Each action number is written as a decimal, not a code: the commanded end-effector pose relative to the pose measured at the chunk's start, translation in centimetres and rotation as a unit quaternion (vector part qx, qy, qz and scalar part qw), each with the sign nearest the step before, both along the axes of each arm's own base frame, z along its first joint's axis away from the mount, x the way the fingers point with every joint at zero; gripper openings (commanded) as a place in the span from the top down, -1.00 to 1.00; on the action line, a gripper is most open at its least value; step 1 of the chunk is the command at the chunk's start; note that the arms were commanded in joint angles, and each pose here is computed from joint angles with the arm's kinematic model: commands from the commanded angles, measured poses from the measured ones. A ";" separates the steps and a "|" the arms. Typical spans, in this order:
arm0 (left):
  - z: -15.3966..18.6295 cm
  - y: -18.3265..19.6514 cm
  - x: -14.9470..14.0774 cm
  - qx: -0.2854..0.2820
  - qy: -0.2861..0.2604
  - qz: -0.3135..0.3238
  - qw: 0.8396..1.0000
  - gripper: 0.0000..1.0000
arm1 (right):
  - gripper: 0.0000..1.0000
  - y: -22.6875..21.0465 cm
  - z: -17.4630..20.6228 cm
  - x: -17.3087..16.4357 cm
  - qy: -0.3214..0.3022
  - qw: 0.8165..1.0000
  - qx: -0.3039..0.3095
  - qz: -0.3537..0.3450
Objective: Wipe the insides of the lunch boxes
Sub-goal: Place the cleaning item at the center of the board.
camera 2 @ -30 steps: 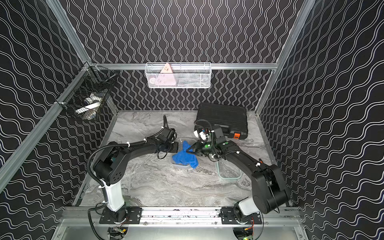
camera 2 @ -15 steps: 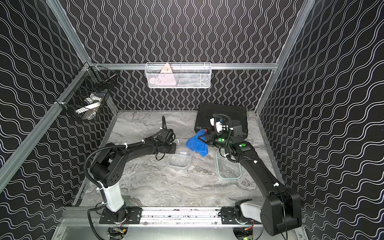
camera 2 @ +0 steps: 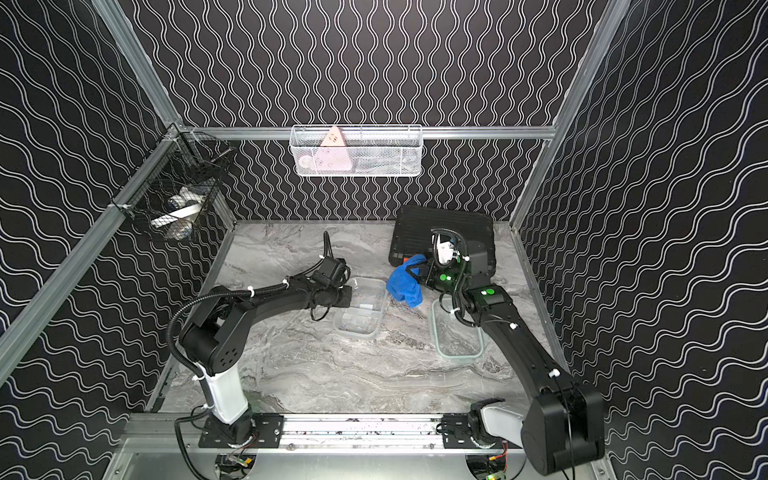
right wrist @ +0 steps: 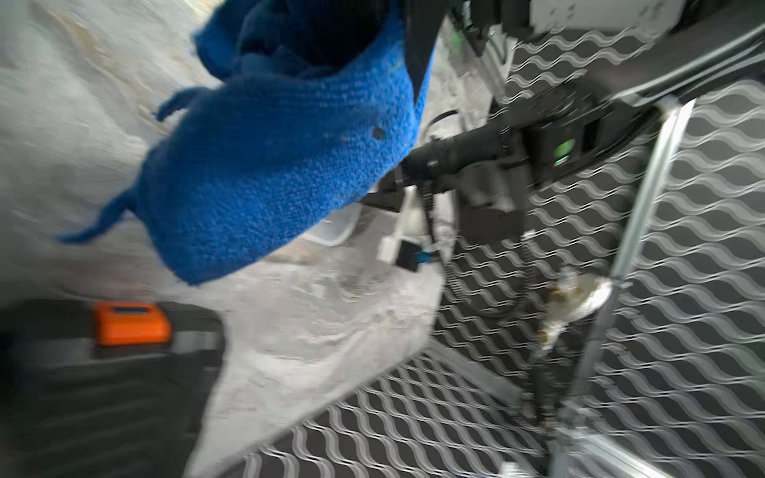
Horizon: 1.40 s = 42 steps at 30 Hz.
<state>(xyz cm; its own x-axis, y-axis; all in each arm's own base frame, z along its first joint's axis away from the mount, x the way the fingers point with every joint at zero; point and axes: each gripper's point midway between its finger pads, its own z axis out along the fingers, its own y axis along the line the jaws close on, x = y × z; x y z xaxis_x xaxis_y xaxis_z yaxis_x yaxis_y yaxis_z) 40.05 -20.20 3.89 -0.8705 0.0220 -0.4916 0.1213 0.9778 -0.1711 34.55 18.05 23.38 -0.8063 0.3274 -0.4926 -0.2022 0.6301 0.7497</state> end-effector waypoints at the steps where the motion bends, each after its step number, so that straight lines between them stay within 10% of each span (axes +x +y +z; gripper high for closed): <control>1: -0.6 1.2 -0.9 0.023 0.019 0.008 1.000 0.92 | 1.00 -2.0 -5.5 -0.4 0.090 0.992 -0.077 -0.036; 5: -0.2 1.0 -0.7 0.018 0.013 0.009 1.000 0.87 | 0.72 -1.4 -8.6 -0.5 0.126 0.989 -0.076 -0.016; 9: 0.1 1.2 -0.7 0.018 0.008 0.011 1.000 0.65 | -0.20 -1.1 -10.3 -0.6 0.147 0.985 -0.090 0.004; 19: 2.0 2.2 -0.3 0.028 -0.029 0.028 0.999 -0.66 | -1.00 -3.9 -9.6 -0.4 0.102 0.977 -0.188 -0.018; 23: 3.2 2.3 -0.1 0.023 -0.051 0.031 0.998 -0.98 | -1.00 -2.8 -8.3 -0.2 0.072 0.985 -0.159 0.002; 42: 3.5 2.3 -0.1 -0.002 -0.059 0.038 0.998 -0.98 | -0.37 4.1 -9.9 0.5 0.127 0.987 -0.040 0.086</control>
